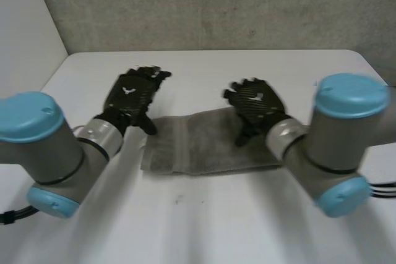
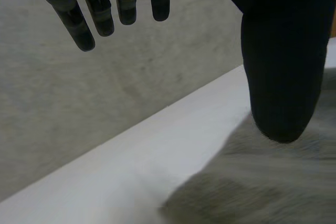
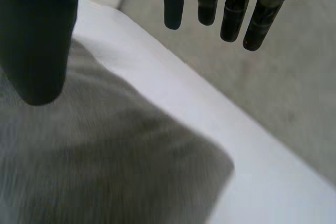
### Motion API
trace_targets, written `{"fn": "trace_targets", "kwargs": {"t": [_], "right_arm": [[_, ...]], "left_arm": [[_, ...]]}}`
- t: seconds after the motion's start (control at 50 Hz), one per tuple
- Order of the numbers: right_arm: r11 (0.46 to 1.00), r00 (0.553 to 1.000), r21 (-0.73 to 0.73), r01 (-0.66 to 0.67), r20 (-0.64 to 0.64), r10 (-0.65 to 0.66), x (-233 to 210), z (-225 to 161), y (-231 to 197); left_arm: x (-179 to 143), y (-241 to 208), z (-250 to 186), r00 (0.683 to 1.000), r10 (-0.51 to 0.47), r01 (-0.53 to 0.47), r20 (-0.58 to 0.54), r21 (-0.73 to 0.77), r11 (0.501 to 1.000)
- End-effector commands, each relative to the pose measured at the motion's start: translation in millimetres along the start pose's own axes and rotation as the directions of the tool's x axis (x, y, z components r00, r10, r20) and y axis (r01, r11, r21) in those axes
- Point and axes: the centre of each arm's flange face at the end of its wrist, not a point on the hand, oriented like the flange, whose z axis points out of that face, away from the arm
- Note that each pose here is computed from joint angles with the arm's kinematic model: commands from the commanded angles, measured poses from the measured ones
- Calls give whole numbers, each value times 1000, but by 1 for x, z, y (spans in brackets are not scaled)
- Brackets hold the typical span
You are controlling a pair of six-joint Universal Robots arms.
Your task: Fold the towel.
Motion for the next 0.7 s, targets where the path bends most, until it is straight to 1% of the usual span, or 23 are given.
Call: {"fn": "trace_targets", "kwargs": {"t": [0.02,0.04,0.06,0.1,0.12,0.16,0.28,0.38,0.44,0.48,0.6,0.64,0.66,0.7], "right_arm": [[984,994,-147,-105,-36,101,36,-13,46],[979,993,-169,-116,-39,111,40,-15,55],[979,993,-169,-116,-39,111,40,-15,55],[973,993,-199,-117,-43,111,45,-19,67],[973,993,-199,-117,-43,111,45,-19,67],[970,994,-217,-106,-39,100,46,-21,76],[974,995,-208,-94,-35,88,45,-18,82],[983,996,-164,-78,-48,71,48,-14,78],[984,997,-160,-76,-45,69,47,-13,77],[987,997,-147,-68,-49,61,48,-12,73],[994,997,-98,-47,-71,40,56,-6,58],[999,996,-48,-26,-90,21,64,2,42],[999,996,-48,-26,-91,21,64,2,42],[999,996,25,32,-79,-30,58,9,17]], "left_arm": [[22,31,0,999,-17,13,-41,-101,995],[22,39,-1,1000,-10,6,-28,-136,991],[22,39,-1,1000,-10,6,-27,-137,991],[20,51,-4,1000,23,-23,-4,-193,981],[20,51,-4,1000,23,-23,-4,-193,981],[20,56,-8,998,64,-62,0,-227,972],[21,53,-13,997,73,-72,-2,-227,971],[29,35,-19,997,79,-81,-20,-183,980],[31,32,-22,997,79,-82,-25,-176,981],[35,22,-27,996,82,-86,-31,-154,984],[32,13,-34,996,84,-86,-23,-138,987],[28,8,-38,996,85,-86,-7,-129,988],[28,8,-38,996,85,-86,-7,-129,988],[16,6,-41,996,84,-80,30,-135,988]]}}
